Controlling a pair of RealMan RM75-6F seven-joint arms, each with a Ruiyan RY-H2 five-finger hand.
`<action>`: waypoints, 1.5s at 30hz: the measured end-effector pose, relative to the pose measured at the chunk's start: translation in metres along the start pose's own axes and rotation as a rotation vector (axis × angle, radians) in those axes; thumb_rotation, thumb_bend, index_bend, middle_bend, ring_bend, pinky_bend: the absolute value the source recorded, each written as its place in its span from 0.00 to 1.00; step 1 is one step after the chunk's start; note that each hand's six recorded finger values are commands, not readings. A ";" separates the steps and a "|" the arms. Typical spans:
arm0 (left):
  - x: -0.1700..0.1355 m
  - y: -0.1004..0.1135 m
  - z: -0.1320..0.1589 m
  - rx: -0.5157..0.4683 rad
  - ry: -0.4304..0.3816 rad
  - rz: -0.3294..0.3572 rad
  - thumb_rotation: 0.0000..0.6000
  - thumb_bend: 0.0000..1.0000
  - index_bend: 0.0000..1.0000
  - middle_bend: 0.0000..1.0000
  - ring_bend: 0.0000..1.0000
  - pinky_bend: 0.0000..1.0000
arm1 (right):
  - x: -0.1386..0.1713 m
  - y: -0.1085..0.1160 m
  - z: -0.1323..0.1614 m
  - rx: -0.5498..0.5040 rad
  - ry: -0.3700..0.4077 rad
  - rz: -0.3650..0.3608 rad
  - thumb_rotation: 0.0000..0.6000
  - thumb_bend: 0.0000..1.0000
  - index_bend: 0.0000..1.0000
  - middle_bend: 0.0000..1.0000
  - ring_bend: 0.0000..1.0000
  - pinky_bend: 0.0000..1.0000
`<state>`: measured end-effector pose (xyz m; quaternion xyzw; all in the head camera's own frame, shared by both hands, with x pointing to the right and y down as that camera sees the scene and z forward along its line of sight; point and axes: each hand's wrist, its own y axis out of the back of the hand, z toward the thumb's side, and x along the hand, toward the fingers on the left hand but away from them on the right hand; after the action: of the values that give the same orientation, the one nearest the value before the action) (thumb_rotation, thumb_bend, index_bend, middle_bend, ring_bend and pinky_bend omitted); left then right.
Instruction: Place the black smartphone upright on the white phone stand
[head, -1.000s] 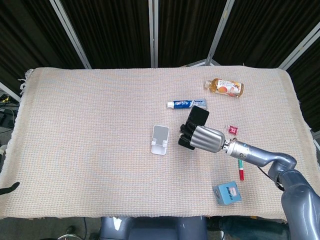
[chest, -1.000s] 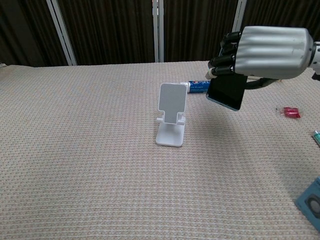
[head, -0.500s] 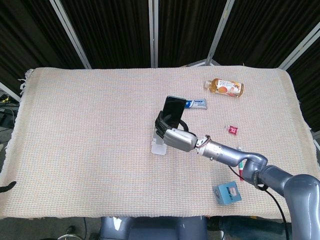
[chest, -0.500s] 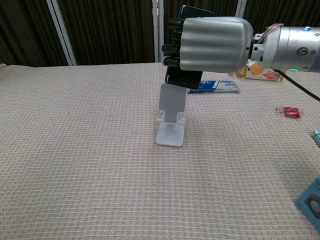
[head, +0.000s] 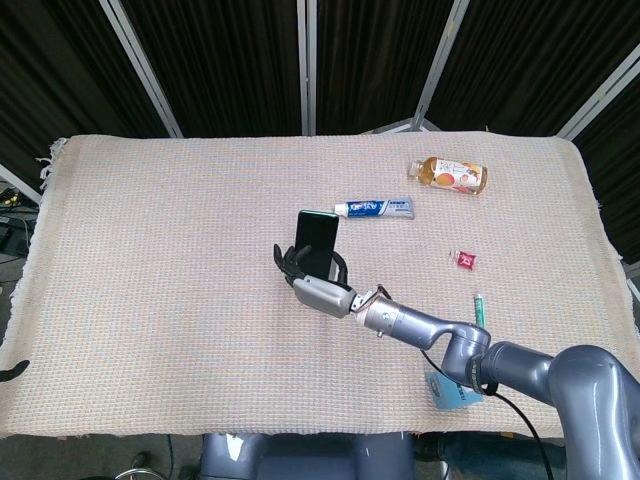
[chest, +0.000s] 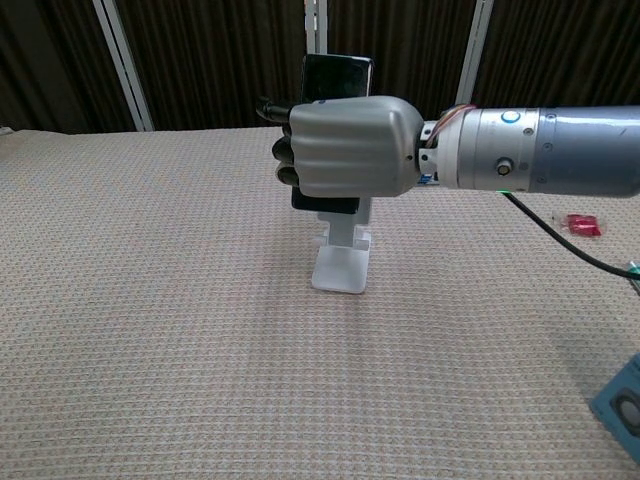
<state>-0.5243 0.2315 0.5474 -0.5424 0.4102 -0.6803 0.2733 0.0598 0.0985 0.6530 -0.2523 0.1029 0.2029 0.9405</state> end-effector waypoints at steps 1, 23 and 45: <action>0.000 0.000 0.000 0.000 0.000 0.000 1.00 0.00 0.00 0.00 0.00 0.00 | 0.000 0.000 0.001 0.003 0.000 0.002 1.00 0.23 0.53 0.54 0.47 0.17; 0.001 -0.001 0.000 0.003 0.002 -0.002 1.00 0.00 0.00 0.00 0.00 0.00 | 0.002 -0.005 0.030 0.000 0.044 0.066 1.00 0.23 0.52 0.53 0.47 0.16; 0.002 -0.003 0.002 0.005 0.002 -0.007 1.00 0.00 0.00 0.00 0.00 0.00 | 0.008 -0.007 0.042 -0.039 0.039 0.075 1.00 0.20 0.28 0.20 0.37 0.14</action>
<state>-0.5230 0.2313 0.5510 -0.5425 0.4068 -0.6829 0.2718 0.0742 0.1179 0.6895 -0.2704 0.1264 0.2353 0.9249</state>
